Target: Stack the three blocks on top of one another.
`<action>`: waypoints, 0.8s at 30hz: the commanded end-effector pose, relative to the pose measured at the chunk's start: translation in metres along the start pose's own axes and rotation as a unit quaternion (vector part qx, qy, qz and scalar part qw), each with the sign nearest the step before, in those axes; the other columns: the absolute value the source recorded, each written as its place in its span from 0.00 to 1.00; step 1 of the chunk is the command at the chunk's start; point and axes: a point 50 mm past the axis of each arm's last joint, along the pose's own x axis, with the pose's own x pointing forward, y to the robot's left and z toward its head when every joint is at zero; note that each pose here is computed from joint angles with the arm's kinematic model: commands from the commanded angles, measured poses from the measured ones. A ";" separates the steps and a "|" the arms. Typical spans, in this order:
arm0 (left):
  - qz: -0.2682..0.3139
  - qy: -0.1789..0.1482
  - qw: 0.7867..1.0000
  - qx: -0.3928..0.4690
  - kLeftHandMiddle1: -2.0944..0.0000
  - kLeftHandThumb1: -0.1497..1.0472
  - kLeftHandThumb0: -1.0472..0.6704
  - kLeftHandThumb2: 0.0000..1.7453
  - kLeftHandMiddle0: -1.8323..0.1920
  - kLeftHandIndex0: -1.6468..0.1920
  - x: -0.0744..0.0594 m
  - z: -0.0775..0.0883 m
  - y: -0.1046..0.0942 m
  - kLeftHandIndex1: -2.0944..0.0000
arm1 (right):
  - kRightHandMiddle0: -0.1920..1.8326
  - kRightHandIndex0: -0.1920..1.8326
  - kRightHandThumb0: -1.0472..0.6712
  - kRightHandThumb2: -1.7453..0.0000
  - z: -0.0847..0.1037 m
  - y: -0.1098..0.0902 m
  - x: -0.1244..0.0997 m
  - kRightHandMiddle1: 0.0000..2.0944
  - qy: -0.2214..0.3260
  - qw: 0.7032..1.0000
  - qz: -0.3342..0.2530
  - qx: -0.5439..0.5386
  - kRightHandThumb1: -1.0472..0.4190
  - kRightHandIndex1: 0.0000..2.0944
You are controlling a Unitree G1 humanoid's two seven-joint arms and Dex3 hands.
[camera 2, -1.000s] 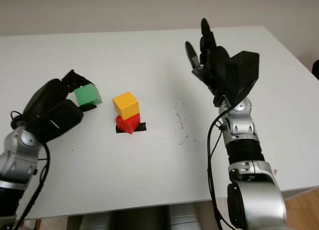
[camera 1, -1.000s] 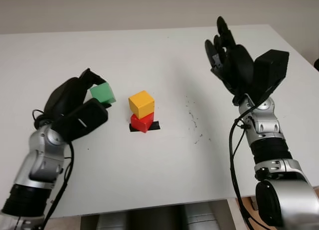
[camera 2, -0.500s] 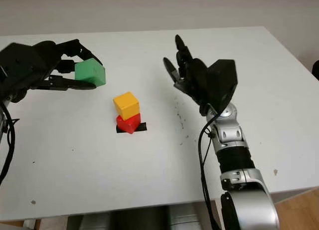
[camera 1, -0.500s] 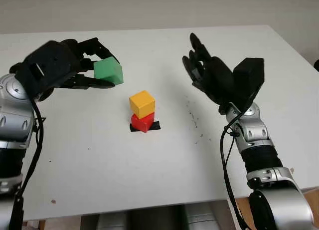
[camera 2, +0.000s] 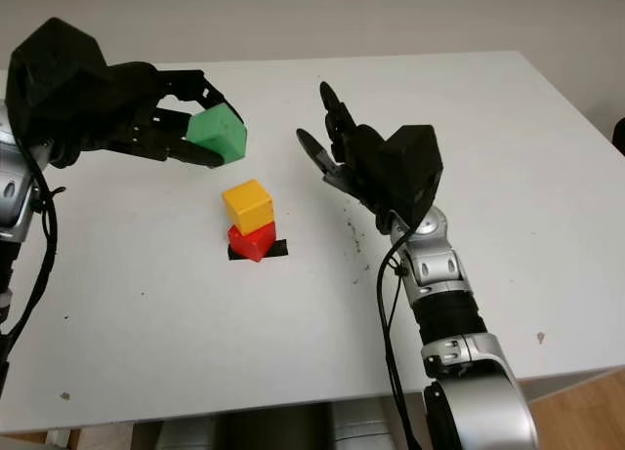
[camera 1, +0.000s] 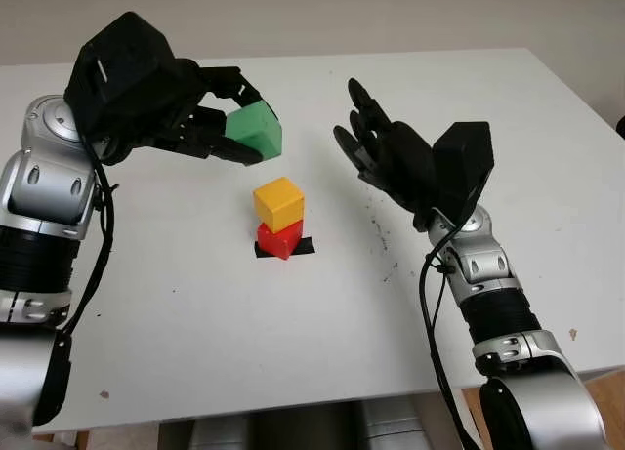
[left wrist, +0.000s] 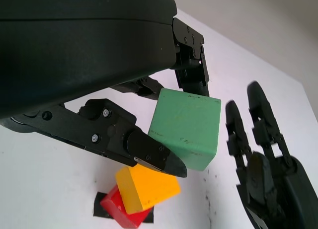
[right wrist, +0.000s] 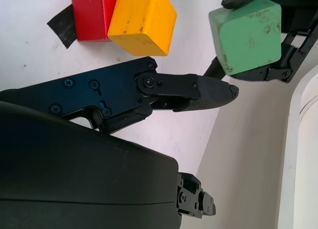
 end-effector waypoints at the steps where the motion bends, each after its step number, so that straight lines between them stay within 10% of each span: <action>1: -0.008 -0.024 0.999 0.021 0.97 1.00 0.41 0.03 0.67 0.72 0.002 0.017 0.004 0.22 | 0.02 0.00 0.19 0.76 0.004 0.002 -0.001 0.03 -0.016 1.000 0.001 -0.001 0.00 0.00; 24: -0.045 0.020 0.990 0.135 0.95 0.97 0.43 0.03 0.70 0.68 0.013 0.029 -0.010 0.22 | 0.02 0.00 0.20 0.76 0.004 0.002 0.000 0.03 -0.017 1.000 -0.003 -0.005 0.00 0.00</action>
